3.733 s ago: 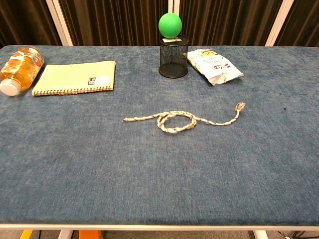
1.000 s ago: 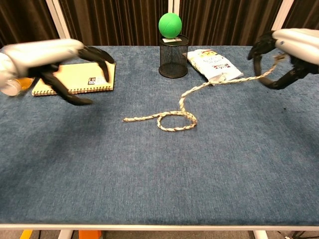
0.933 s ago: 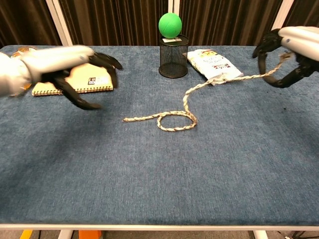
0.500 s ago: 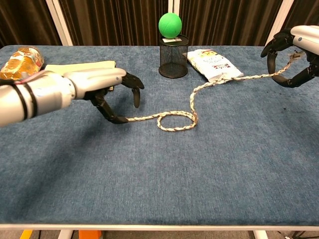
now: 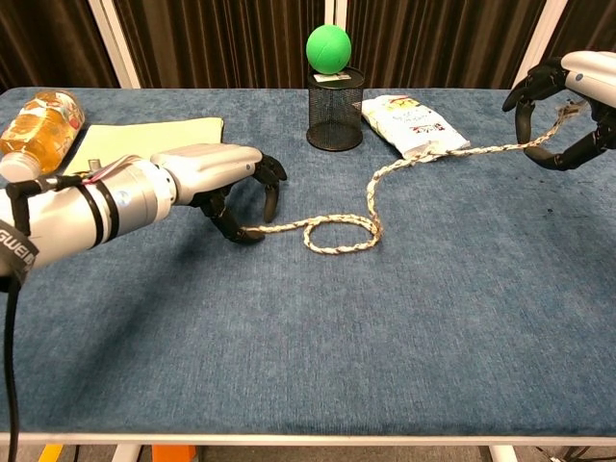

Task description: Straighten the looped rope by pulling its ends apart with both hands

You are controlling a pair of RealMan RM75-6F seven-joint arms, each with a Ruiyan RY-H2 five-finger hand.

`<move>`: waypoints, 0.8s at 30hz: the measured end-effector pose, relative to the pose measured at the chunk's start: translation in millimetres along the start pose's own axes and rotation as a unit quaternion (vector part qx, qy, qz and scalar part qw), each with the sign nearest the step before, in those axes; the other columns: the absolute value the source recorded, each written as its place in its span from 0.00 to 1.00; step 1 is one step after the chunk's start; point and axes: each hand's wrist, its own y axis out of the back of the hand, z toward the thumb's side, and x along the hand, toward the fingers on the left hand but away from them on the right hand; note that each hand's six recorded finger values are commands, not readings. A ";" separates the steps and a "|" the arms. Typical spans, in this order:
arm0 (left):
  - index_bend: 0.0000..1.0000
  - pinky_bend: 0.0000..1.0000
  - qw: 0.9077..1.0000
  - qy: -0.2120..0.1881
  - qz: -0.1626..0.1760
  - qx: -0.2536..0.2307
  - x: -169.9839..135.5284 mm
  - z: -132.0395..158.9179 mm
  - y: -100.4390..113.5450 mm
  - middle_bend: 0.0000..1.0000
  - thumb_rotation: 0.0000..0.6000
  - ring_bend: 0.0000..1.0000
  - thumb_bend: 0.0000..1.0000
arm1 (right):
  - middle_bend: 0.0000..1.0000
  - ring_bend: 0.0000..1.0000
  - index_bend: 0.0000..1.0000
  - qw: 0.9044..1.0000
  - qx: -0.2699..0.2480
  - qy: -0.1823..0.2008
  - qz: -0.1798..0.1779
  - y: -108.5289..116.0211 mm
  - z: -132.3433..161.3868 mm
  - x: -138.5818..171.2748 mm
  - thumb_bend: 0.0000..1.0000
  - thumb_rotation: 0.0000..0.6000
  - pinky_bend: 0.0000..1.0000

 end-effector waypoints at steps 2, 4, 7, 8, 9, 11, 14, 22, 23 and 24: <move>0.52 0.02 1.000 0.000 0.001 0.003 -0.3 -0.2 -1.0 0.13 1.00 0.02 0.29 | 0.22 0.00 0.61 1.000 -0.001 -0.001 0.001 -0.8 -0.7 0.0 0.52 1.00 0.00; 0.53 0.02 1.000 0.000 0.000 0.006 -0.4 -0.2 -2.4 0.13 1.00 0.02 0.30 | 0.22 0.00 0.61 1.000 -0.001 -0.001 0.002 -1.6 -1.1 0.2 0.52 1.00 0.00; 0.54 0.02 1.000 0.000 -0.001 0.008 0.0 -0.2 -4.2 0.13 1.00 0.02 0.32 | 0.22 0.00 0.61 1.000 -0.003 -0.002 0.003 -2.5 -2.0 0.9 0.52 1.00 0.00; 0.55 0.02 1.000 0.000 0.000 0.008 0.1 -0.1 -4.6 0.14 1.00 0.02 0.33 | 0.22 0.00 0.61 1.000 -0.003 -0.002 0.004 -2.8 -2.3 1.2 0.52 1.00 0.00; 0.56 0.02 1.000 -0.001 0.000 0.008 0.3 0.0 -5.1 0.14 1.00 0.02 0.33 | 0.22 0.00 0.61 1.000 -0.003 -0.003 0.004 -3.0 -2.8 1.5 0.52 1.00 0.00; 0.57 0.02 1.000 -0.001 0.000 0.010 0.2 -0.1 -6.2 0.15 1.00 0.02 0.35 | 0.22 0.00 0.61 1.000 -0.004 -0.003 0.004 -3.2 -3.6 2.0 0.52 1.00 0.00; 0.60 0.02 1.000 -0.002 0.005 0.008 -0.1 0.0 -5.7 0.17 1.00 0.02 0.38 | 0.22 0.00 0.61 1.000 -0.004 -0.005 0.004 -3.2 -4.5 2.7 0.52 1.00 0.00; 0.62 0.02 1.000 -0.005 0.014 -0.016 -5.9 -1.5 -1.4 0.18 1.00 0.02 0.43 | 0.22 0.00 0.61 1.000 -0.005 -0.014 0.003 -1.0 -10.8 2.8 0.53 1.00 0.00; 0.63 0.02 1.000 -0.005 0.017 -0.020 -7.2 -2.5 0.2 0.18 1.00 0.02 0.44 | 0.22 0.00 0.61 1.000 -0.005 -0.015 0.003 -0.1 -12.2 3.1 0.53 1.00 0.00; 0.63 0.02 0.999 -0.004 0.020 -0.025 -8.6 -4.2 2.2 0.18 1.00 0.02 0.44 | 0.22 0.00 0.61 1.000 -0.004 -0.017 0.002 0.9 -13.8 3.6 0.53 1.00 0.00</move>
